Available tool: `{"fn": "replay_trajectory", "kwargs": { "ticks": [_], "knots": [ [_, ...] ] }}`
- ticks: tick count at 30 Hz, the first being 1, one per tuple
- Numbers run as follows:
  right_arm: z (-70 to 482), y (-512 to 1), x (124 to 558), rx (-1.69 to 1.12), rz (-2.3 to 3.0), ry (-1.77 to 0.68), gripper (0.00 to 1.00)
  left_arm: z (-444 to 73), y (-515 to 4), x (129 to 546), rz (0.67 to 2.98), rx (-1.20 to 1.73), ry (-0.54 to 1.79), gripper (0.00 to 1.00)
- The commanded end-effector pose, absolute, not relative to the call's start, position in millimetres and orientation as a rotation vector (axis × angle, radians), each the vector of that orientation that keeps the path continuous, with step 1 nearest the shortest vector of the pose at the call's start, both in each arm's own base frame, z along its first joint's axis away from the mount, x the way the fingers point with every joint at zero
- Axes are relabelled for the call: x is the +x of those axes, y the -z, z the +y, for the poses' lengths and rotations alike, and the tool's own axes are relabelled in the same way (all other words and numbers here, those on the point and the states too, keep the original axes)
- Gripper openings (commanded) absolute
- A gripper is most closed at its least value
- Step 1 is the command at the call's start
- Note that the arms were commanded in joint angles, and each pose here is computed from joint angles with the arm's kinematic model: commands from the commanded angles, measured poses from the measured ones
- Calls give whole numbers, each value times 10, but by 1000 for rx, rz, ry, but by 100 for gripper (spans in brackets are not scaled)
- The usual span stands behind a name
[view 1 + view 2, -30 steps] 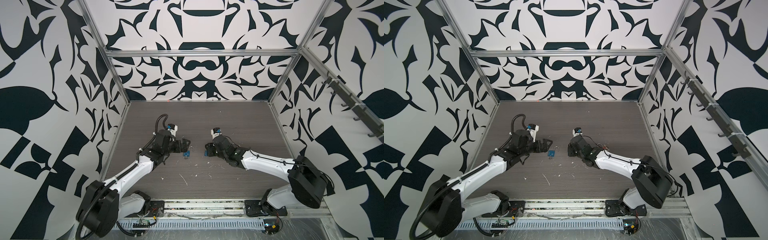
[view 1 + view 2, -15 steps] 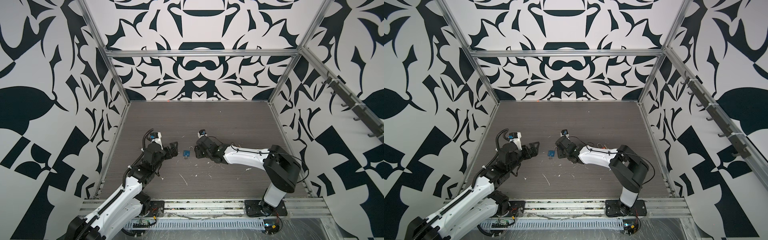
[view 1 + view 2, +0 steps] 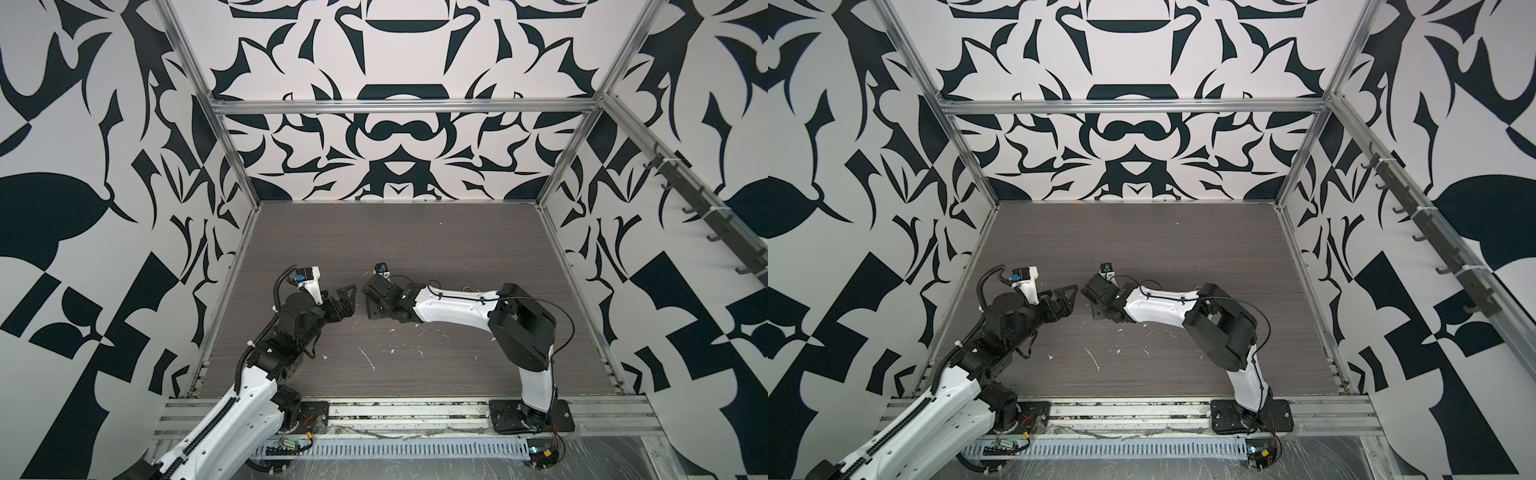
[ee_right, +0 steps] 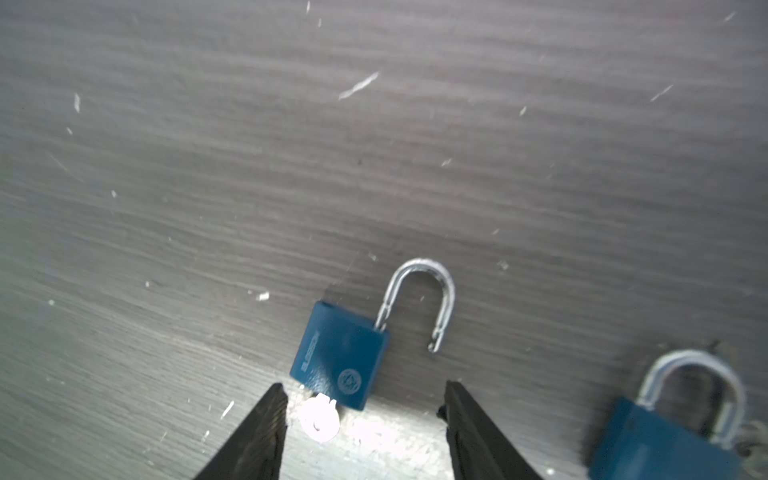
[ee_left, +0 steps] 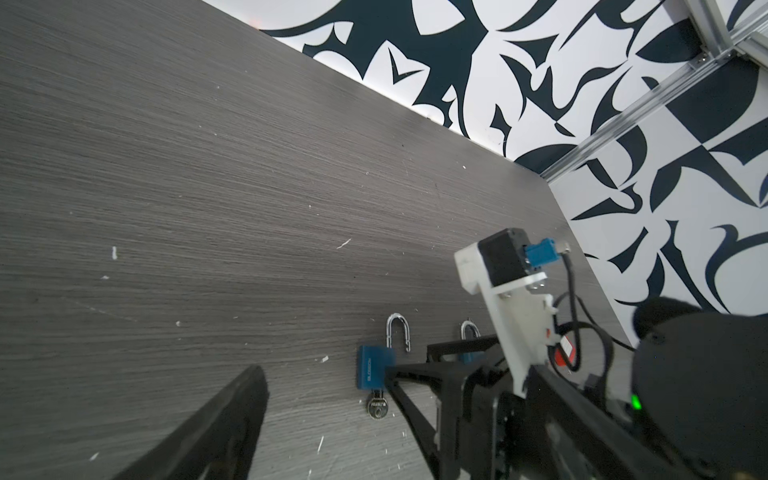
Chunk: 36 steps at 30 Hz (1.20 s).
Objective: Lock with the key
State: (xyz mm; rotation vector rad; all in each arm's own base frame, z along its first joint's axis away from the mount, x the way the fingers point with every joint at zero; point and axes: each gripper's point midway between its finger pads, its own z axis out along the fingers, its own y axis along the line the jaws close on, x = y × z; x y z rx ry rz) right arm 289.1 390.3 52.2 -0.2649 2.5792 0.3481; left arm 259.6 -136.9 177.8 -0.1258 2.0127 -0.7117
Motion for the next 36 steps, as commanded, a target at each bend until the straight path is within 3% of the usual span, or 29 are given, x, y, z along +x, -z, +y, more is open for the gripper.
{"fn": "replay_trajectory", "kwargs": {
  "ticks": [1,21,26,36],
  "knots": [
    [3931,-592,2883,-231,2589,-330,64,-1418,-1725,2533,2040,-86,741,100],
    [4123,-461,3006,-232,2591,-317,64,-1414,-1665,2510,2053,-96,753,100],
    [4082,-390,3028,-230,2586,-280,57,-1417,-1651,2503,2057,-95,754,100],
    [4062,-283,2996,-292,2602,-227,56,-1398,-1641,2484,2053,-121,768,100]
  ]
}}
